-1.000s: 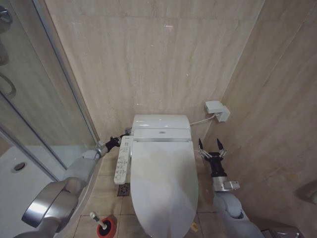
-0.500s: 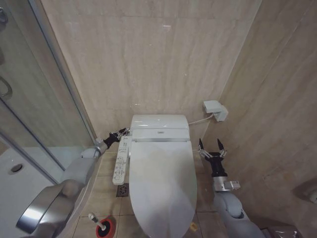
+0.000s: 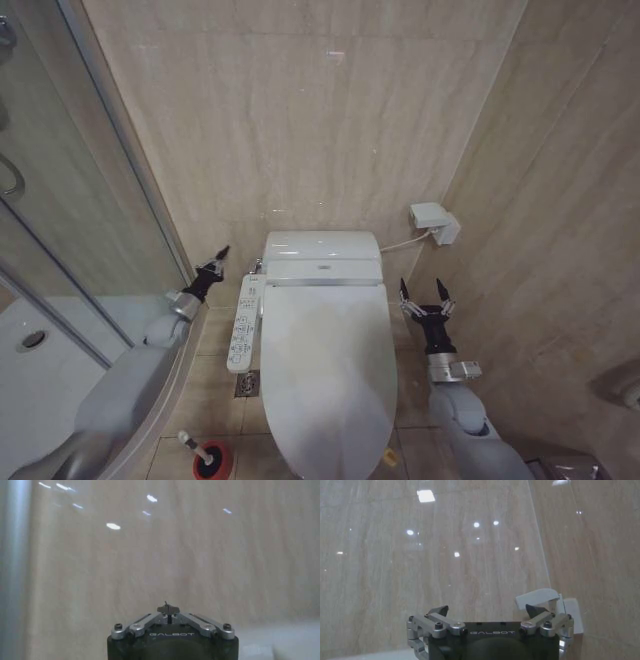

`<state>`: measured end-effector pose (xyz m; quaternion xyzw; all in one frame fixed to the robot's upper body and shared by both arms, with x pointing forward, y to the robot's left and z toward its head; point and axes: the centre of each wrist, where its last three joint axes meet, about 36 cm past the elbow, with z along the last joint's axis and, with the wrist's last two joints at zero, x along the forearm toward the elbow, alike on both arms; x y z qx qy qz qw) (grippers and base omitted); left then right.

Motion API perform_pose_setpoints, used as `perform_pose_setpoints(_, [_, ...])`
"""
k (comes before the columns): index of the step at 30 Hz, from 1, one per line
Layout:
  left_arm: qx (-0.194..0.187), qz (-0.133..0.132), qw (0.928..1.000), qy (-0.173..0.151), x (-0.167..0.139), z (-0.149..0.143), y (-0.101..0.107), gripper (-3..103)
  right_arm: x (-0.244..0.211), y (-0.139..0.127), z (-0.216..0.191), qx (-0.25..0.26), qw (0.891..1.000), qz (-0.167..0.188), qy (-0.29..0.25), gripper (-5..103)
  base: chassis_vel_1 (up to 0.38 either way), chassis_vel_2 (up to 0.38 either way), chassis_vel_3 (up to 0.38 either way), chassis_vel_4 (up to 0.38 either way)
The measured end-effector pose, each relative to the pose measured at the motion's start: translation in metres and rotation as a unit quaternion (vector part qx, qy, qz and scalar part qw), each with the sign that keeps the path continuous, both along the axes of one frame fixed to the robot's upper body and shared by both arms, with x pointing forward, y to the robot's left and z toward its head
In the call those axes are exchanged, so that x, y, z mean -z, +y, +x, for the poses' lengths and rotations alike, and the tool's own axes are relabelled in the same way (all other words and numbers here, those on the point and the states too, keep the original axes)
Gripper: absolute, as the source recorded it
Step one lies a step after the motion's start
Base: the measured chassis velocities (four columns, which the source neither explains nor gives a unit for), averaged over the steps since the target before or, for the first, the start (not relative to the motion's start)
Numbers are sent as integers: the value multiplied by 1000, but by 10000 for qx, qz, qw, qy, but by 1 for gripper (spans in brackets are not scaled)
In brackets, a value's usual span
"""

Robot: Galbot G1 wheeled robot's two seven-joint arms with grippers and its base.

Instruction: Open the toilet lid, clean the toilet bowl with a toilet brush, close the toilet lid, and flush.

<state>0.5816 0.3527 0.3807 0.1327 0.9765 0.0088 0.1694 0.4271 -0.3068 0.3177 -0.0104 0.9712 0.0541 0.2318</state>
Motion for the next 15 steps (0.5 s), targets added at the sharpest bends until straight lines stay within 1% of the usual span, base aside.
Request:
perform_pose_setpoints(2, [-251, -373, 9989, 95, -33, -30, -20, 0, 0, 0, 1, 5, 10000, -26, 8, 100, 0, 0, 0, 0])
perform_pose_setpoints(3, [-251, -373, 9989, 95, -33, -30, -20, 0, 0, 0, 1, 5, 10000, -26, 8, 100, 0, 0, 0, 0])
perform_pose_setpoints(4, [-290, -463, 9984, 167, -44, -41, -26, 0, 0, 0, 1, 7, 10000, -33, 8, 100, 0, 0, 0, 0])
perform_pose_setpoints(5, [-388, -601, 9969, 330, -67, -62, -35, 0, 1, 1, 1, 14, 10000, -45, 12, 100, 0, 0, 0, 0])
perform_pose_setpoints(6, [-479, -664, 9958, 401, -83, -78, -39, 0, 1, 0, 0, 20, 10000, -57, 19, 100, 0, 0, 0, 0])
perform_pose_setpoints(7, [-479, -664, 9958, 401, -83, -78, -39, 0, 1, 0, 0, 20, 10000, -57, 19, 100, 0, 0, 0, 0])
perform_pose_setpoints(8, [-542, -675, 9952, 446, -92, -89, -41, 0, 1, 0, -1, 27, 10000, -63, 20, 100, 0, 0, 0, 0])
perform_pose_setpoints(10, [-659, -650, 9940, 584, -115, -127, -48, 0, 0, -2, -4, 54, 9999, -77, 38, 100, 0, 0, 0, 0])
perform_pose_setpoints(11, [-674, -643, 9937, 628, -119, -137, -49, 0, 0, -3, -4, 61, 9999, -83, 38, 100, 0, 0, 0, 0])
perform_pose_setpoints(12, [-674, -643, 9937, 628, -119, -137, -49, 0, 0, -3, -4, 61, 9999, -83, 38, 100, 0, 0, 0, 0])
perform_pose_setpoints(13, [-681, -629, 9931, 713, -122, -151, -52, 0, -1, -5, -6, 74, 9999, -100, 37, 100, 0, 0, 0, 0])
perform_pose_setpoints(14, [-694, -588, 9917, 911, -122, -174, -57, 0, -1, -9, -10, 85, 9999, -136, 48, 100, 0, 0, 0, 0])
perform_pose_setpoints(15, [-693, -563, 9913, 967, -123, -185, -59, 0, -1, -10, -12, 85, 9998, -161, 50, 100, 0, 0, 0, 0])
